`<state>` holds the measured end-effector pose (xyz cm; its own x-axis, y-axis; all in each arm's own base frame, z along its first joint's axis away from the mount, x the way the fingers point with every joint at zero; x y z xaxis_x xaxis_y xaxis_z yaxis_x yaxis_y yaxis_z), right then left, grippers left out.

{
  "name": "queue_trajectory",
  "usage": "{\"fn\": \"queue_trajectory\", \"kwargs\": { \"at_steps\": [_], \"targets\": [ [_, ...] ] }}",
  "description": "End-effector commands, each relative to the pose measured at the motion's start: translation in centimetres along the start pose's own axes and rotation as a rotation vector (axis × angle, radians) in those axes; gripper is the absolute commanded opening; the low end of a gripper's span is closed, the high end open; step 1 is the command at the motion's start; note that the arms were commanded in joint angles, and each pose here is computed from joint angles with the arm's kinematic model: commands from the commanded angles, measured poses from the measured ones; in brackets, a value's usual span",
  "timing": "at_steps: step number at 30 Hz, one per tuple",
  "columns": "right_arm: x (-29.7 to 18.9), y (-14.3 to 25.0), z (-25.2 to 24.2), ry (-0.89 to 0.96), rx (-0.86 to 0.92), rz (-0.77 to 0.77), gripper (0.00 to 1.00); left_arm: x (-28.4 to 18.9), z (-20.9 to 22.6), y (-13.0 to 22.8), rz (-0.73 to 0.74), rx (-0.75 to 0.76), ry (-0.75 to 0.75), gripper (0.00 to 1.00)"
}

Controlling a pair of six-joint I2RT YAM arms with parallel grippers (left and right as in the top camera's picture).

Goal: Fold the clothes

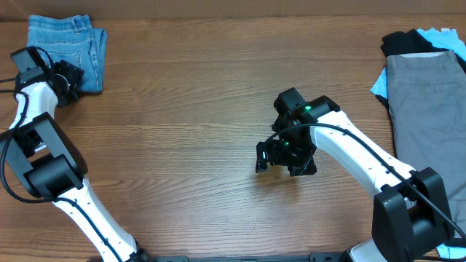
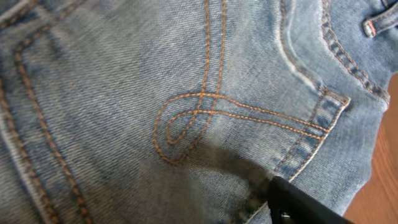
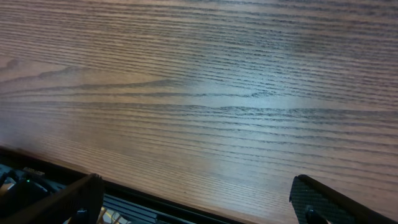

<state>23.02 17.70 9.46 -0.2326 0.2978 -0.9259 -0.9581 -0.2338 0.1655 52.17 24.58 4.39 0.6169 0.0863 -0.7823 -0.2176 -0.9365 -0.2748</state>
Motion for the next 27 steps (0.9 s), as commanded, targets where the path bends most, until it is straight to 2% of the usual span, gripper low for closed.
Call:
{"fn": "queue_trajectory", "kwargs": {
  "at_steps": [1, 2, 7, 13, 15, 18, 20, 25, 27],
  "targets": [
    [0.0, 0.2, 0.2, -0.001, -0.009, 0.002, 1.00, -0.1, 0.0, -1.5, -0.017, 0.023, 0.020, 0.92],
    [0.0, 0.2, 0.1, -0.001, -0.008, 0.003, 1.00, -0.3, 0.0, -1.6, -0.002, 0.030, 0.033, 1.00],
    [0.0, 0.2, 0.2, 0.000, -0.008, 0.003, 1.00, -2.6, 0.9, -2.2, 0.028, -0.001, 0.014, 1.00],
    [-0.9, -1.2, 0.4, 0.009, -0.019, -0.065, 1.00, -9.6, -1.3, -2.9, 0.015, -0.010, 0.016, 1.00],
    [-2.2, -1.9, 1.0, 0.002, -0.035, -0.112, 1.00, -13.3, -2.5, -2.6, 0.009, -0.008, 0.021, 1.00],
    [-5.9, -2.8, 2.4, -0.004, -0.074, -0.223, 1.00, -18.4, -3.9, -1.4, 0.032, -0.006, 0.050, 1.00],
    [-9.4, -2.7, 2.4, 0.062, -0.088, -0.318, 1.00, -22.7, -5.5, 0.5, 0.086, 0.006, 0.114, 1.00],
    [-18.7, 0.5, 1.3, 0.250, -0.059, -0.551, 1.00, -32.9, -11.0, 5.0, 0.153, 0.241, 0.436, 1.00],
    [-21.6, 2.7, 1.2, 0.257, -0.040, -0.641, 1.00, -37.1, -11.8, 6.6, 0.121, 0.304, 0.492, 1.00]
  ]
}}
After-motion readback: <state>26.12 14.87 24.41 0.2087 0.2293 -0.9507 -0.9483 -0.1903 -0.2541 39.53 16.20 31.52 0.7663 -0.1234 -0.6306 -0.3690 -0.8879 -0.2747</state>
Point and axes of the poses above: each gripper's point midway between its finger pads, its own x axis out along the fingers, its own z axis along the line the jaws close on, y = z × x, the point moved 2 cm from there along -x, back along the fingers, and after that the axes turned 10 degrees about -x, right-handed, at the moved point
